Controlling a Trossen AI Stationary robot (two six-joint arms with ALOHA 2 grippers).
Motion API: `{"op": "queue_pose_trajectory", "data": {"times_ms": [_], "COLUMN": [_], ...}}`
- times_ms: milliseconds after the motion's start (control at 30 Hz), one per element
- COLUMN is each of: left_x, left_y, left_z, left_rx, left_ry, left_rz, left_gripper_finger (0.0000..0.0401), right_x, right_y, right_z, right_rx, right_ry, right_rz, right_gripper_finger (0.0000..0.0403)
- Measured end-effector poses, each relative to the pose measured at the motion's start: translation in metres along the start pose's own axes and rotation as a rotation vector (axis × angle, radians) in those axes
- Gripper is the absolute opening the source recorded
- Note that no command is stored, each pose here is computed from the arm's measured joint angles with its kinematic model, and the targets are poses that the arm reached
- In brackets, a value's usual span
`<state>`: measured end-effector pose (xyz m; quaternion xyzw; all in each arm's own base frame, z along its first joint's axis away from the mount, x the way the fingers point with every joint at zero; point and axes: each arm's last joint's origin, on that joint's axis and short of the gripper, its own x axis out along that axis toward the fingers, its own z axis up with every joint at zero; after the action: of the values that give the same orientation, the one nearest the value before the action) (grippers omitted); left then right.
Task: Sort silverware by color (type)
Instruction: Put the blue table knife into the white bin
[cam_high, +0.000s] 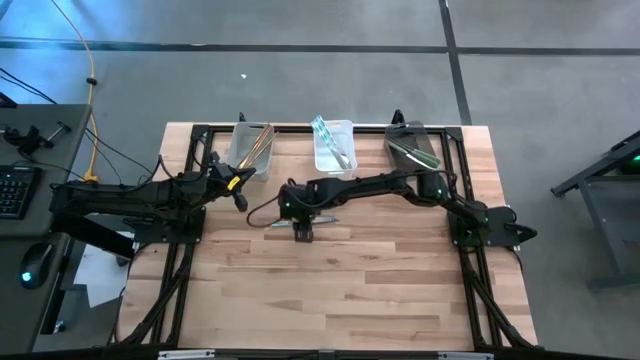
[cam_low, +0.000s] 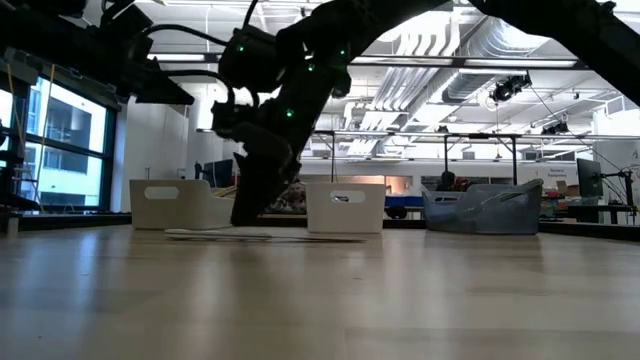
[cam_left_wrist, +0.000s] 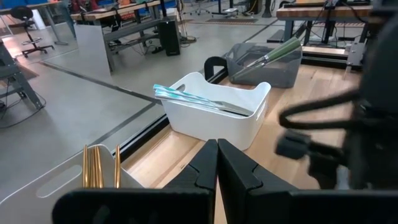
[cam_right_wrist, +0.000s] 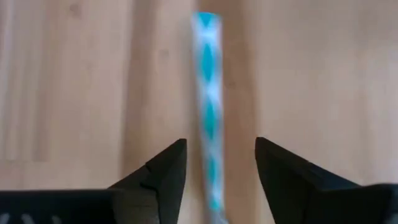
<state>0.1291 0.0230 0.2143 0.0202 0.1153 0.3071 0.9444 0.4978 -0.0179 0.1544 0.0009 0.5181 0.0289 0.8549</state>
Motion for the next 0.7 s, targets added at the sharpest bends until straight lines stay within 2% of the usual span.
{"op": "queue_pose_trajectory", "data": {"times_ms": [167, 300, 433, 633, 700], "left_x": [0.0, 0.0, 0.0, 0.0, 0.0], "left_y": [0.0, 0.0, 0.0, 0.0, 0.0], "left_z": [0.0, 0.0, 0.0, 0.0, 0.0], "left_rx": [0.001, 0.0, 0.001, 0.002, 0.016], "left_ry": [0.002, 0.003, 0.003, 0.003, 0.004], "left_rz": [0.0, -0.001, -0.002, -0.009, -0.009], "left_gripper_finger": [0.0, 0.0, 0.0, 0.0, 0.0], "right_x": [0.017, 0.023, 0.026, 0.026, 0.026], "right_y": [0.011, 0.009, 0.005, 0.005, 0.007], "right_z": [-0.004, -0.005, -0.006, -0.009, -0.009], "right_rx": [-0.035, -0.022, -0.007, -0.027, -0.031], "right_ry": [0.015, 0.016, 0.022, 0.051, 0.052], "right_rz": [0.014, -0.008, 0.005, 0.056, 0.054], "right_gripper_finger": [0.0184, 0.0166, 0.0117, 0.0016, 0.0009]}}
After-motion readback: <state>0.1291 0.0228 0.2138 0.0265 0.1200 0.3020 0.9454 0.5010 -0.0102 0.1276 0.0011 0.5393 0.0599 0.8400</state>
